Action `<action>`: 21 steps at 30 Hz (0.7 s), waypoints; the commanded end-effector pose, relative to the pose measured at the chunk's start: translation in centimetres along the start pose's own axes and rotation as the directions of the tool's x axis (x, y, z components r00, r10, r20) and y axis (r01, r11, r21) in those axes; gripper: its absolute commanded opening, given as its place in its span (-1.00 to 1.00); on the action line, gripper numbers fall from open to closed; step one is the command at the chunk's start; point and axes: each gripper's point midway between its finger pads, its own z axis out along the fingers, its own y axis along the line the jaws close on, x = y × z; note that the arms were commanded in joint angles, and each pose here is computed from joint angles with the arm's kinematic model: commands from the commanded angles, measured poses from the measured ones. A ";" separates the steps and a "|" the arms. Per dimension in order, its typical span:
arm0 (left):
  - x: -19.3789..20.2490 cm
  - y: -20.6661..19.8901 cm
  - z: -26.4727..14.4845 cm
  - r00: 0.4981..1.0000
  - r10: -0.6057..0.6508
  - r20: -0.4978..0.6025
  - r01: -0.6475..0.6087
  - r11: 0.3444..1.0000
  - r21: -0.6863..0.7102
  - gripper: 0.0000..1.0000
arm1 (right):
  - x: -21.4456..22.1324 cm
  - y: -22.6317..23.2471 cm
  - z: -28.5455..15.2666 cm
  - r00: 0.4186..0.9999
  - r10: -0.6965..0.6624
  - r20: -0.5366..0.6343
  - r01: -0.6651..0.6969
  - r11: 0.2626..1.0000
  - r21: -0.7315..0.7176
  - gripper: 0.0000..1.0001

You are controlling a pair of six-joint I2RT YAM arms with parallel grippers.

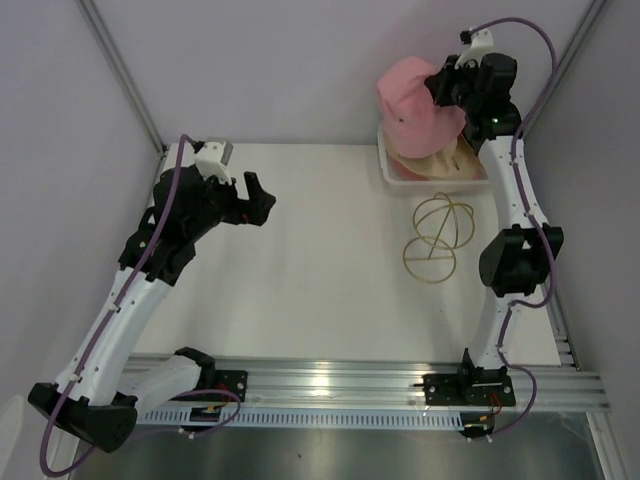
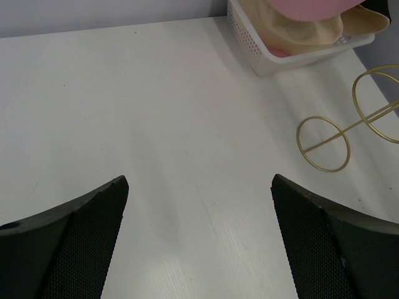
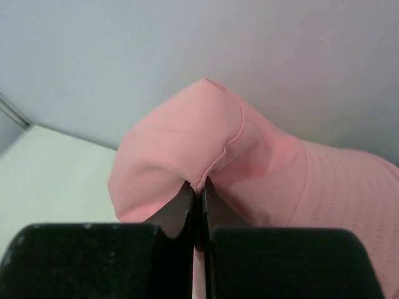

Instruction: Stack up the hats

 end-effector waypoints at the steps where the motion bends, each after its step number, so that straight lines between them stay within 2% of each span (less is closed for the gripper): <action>1: -1.8 -0.9 -1.3 0.999 -0.007 0.037 0.005 0.999 0.032 0.99 | -12.3 5.1 -7.0 0.960 -0.003 0.281 0.023 0.997 -0.068 -1.00; 2: -1.7 -0.9 -1.4 0.999 -0.009 0.031 0.008 0.999 0.034 0.99 | -14.3 6.0 -9.1 0.947 -0.004 0.321 0.029 0.997 -0.074 -1.00; 5: -2.0 -1.7 -2.1 0.999 -0.013 0.039 0.010 0.997 0.071 0.99 | -15.1 6.9 -11.4 0.944 0.041 0.329 -0.016 0.997 -0.079 -1.00; 7: -2.3 -2.0 -2.5 0.998 -0.014 0.054 0.010 0.996 0.088 0.99 | -16.7 7.8 -14.8 0.933 0.064 0.353 -0.045 0.997 -0.062 -1.00; 8: -2.4 -2.2 -2.8 0.998 -0.014 0.062 0.008 0.995 0.095 0.99 | -14.8 7.5 -15.0 0.944 0.088 0.317 -0.078 0.996 -0.044 -1.00; 9: -2.7 -2.3 -3.3 0.997 -0.012 0.076 0.004 0.995 0.102 0.99 | -16.7 8.3 -18.7 0.923 0.080 0.375 -0.078 0.997 -0.021 -1.00; 10: -2.9 -2.4 -3.5 0.996 -0.011 0.084 0.003 0.994 0.106 0.99 | -16.4 8.4 -20.0 0.918 0.099 0.383 -0.104 0.995 -0.009 -1.00; 12: -3.1 -2.6 -4.1 0.995 -0.012 0.100 0.000 0.994 0.114 0.99 | -14.6 8.7 -23.7 0.912 0.117 0.393 -0.140 0.990 0.030 -1.00; 14: -3.2 -2.8 -4.3 0.994 -0.012 0.108 -0.002 0.992 0.123 0.99 | -12.6 8.4 -25.6 0.915 0.146 0.376 -0.186 0.980 0.071 -1.00; 15: -3.3 -3.0 -4.6 0.993 -0.011 0.114 -0.004 0.991 0.130 0.99 | -10.1 8.1 -25.9 0.925 0.169 0.339 -0.211 0.973 0.091 -1.00; 16: -3.5 -3.0 -4.7 0.993 -0.012 0.121 -0.004 0.991 0.134 0.99 | -10.3 8.9 -28.3 0.914 0.173 0.366 -0.218 0.972 0.086 -1.00; 18: -3.5 -3.1 -4.9 0.992 -0.012 0.126 -0.006 0.990 0.139 0.99 | -6.8 9.0 -28.8 0.927 0.215 0.308 -0.253 0.964 0.087 -1.00; 21: -3.6 -3.4 -5.2 0.990 -0.019 0.139 -0.002 0.988 0.154 0.99 | -4.2 9.9 -30.1 0.926 0.274 0.261 -0.300 0.951 0.068 -1.00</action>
